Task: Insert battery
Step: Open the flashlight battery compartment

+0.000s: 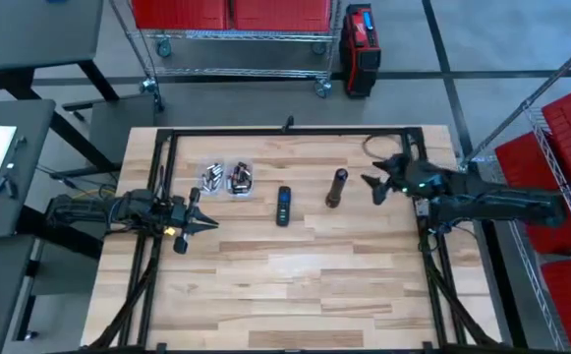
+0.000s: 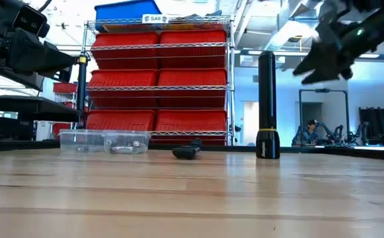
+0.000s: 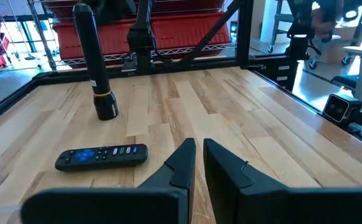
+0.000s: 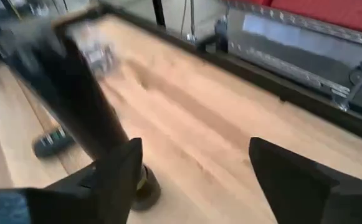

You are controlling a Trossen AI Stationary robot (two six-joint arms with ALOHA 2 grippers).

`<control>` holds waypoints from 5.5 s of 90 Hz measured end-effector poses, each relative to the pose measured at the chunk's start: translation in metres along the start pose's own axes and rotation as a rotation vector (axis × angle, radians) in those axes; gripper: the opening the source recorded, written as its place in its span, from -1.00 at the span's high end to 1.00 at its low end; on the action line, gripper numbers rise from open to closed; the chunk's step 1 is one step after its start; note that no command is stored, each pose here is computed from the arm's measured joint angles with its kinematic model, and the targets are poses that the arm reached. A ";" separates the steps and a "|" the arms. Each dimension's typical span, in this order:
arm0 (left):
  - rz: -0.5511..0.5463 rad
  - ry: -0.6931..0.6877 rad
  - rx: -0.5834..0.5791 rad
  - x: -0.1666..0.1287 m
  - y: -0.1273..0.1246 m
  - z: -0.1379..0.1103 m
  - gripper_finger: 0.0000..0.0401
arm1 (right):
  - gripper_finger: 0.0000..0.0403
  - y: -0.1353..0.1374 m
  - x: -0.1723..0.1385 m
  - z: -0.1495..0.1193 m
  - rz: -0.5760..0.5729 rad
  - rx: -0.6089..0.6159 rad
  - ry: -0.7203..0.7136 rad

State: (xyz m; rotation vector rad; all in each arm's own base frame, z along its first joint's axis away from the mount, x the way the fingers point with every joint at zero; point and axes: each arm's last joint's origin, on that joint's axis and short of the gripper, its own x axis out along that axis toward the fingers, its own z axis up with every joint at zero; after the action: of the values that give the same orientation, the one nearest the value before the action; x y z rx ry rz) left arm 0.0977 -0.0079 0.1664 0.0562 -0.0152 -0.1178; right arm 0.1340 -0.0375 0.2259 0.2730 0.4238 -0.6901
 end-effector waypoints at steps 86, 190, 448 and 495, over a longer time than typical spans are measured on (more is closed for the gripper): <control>0.000 0.000 0.000 0.000 0.000 0.000 0.92 | -0.47 0.033 0.046 -0.070 0.150 -0.044 -0.037; 0.000 0.000 0.000 0.000 0.000 0.000 0.92 | 0.32 0.061 0.102 -0.055 0.129 -0.162 -0.140; -0.001 -0.095 -0.332 0.258 0.123 0.280 0.16 | 0.32 0.138 0.044 0.148 0.735 -0.092 -0.094; -0.005 -0.084 -0.325 0.257 0.121 0.279 0.16 | 0.32 0.138 0.044 0.148 0.736 -0.092 -0.095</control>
State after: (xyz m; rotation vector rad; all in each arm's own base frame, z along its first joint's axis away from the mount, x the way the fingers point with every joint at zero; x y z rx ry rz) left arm 0.3621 0.0661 0.4554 -0.2732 -0.0792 -0.1261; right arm 0.2983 -0.0162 0.3500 0.2833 0.2341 0.0372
